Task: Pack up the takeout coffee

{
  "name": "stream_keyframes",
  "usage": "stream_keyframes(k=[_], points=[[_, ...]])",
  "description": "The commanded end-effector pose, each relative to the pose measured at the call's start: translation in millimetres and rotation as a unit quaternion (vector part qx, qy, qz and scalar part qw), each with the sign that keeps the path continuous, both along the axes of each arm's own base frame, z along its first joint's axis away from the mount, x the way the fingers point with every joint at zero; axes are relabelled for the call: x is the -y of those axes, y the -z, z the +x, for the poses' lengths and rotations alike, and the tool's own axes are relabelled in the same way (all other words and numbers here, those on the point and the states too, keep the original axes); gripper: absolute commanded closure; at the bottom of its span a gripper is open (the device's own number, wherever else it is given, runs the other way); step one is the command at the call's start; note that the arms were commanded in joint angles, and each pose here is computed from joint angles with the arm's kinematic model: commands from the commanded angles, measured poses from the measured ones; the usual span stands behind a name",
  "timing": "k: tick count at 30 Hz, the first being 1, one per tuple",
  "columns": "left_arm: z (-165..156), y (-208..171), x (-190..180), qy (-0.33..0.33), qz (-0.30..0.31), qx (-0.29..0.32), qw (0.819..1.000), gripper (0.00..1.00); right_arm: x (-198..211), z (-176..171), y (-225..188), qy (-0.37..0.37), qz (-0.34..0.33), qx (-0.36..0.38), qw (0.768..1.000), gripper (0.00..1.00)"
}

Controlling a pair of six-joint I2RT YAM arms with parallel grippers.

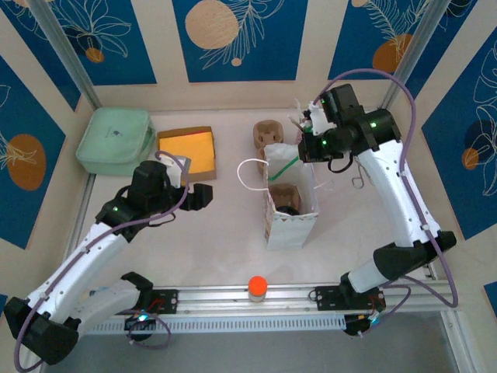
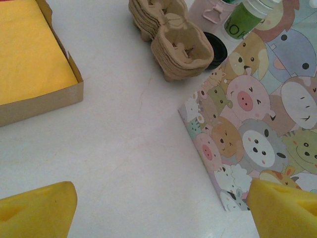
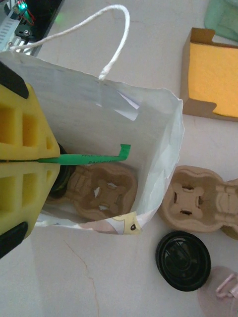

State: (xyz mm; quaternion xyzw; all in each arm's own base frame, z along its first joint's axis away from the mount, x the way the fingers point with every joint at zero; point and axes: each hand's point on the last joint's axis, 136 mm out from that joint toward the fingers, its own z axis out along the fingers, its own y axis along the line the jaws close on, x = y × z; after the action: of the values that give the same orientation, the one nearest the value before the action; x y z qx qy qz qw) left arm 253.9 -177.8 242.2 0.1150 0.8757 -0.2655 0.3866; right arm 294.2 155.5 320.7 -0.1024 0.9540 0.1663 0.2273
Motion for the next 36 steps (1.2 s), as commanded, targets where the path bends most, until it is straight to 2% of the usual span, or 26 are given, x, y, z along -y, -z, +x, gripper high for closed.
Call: stream_keyframes(k=[1, 11, 33, 36], points=[[-1.2, -15.1, 3.9, 0.006, -0.019, 0.015, 1.000, 0.11, -7.6, 1.8, 8.7, -0.005, -0.005, -0.018, 1.000, 0.92], [0.0, -14.1, 4.7, 0.007, -0.018, 0.016, 1.000, 0.11, -17.0, 14.6, 39.9, -0.007, -0.073, -0.045, 0.996, 0.93], [-2.2, -9.5, 1.6, 0.004, -0.012, 0.014, 1.000, 0.11, -32.9, 20.5, 75.9, -0.003, -0.116, -0.065, 0.991, 0.87], [-3.0, -9.9, 0.5, 0.002, -0.011, 0.015, 1.000, 0.11, -33.2, 20.6, 75.7, -0.003, -0.117, -0.065, 0.991, 0.82]])
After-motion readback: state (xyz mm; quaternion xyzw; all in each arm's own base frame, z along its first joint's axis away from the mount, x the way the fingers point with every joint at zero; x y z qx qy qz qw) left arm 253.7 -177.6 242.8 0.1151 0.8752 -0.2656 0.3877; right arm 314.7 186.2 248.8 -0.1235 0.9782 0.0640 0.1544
